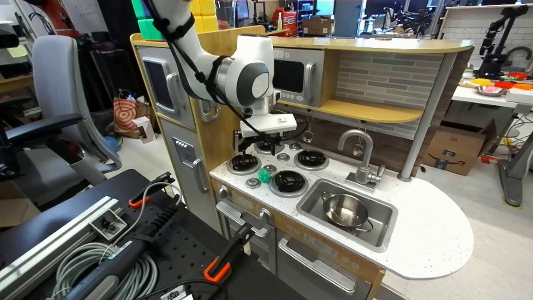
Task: Put the thing on the stove inside the pot in the sink
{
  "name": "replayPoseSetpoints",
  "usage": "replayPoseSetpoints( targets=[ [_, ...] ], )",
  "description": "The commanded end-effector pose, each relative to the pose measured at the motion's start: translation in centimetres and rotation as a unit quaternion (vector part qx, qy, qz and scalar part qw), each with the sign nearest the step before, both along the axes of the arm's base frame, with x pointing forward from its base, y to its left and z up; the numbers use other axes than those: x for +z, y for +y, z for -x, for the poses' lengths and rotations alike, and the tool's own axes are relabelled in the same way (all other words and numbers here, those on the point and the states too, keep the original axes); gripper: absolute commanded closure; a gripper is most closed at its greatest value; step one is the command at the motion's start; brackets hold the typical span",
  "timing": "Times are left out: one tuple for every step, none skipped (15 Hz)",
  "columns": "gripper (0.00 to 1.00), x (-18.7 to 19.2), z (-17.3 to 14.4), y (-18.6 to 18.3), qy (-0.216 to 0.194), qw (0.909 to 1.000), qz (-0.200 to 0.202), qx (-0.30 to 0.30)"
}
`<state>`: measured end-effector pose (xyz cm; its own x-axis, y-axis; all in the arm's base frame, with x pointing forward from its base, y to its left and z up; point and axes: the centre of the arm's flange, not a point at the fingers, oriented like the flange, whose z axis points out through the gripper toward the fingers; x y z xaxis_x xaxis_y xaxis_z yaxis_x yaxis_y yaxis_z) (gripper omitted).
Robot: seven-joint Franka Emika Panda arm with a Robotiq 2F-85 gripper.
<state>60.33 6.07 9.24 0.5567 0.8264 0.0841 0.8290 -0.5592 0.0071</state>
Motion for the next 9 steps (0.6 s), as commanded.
replayPoseSetpoints(
  targets=[
    [0.0, -3.1, -1.4, 0.9, -0.019, 0.9994, 0.012, -0.028],
    [0.0, -4.1, -1.7, 1.1, -0.02, 0.9994, 0.014, -0.025],
    [0.0, -4.9, -1.9, 1.5, -0.019, 0.9994, 0.017, -0.025],
    [0.0, -5.6, -2.0, 1.7, -0.017, 0.9994, 0.017, -0.025],
    [0.0, -6.3, -2.2, 2.0, -0.014, 0.9994, 0.02, -0.025],
    [0.0, -6.8, -2.3, 2.3, -0.013, 0.9994, 0.02, -0.024],
    [0.0, -7.3, -2.5, 2.5, -0.016, 0.9994, 0.018, -0.026],
    [0.0, -7.6, -2.8, 2.7, -0.019, 0.9993, 0.016, -0.027],
    [0.0, -7.9, -3.0, 2.8, -0.023, 0.9993, 0.014, -0.028]
  ],
)
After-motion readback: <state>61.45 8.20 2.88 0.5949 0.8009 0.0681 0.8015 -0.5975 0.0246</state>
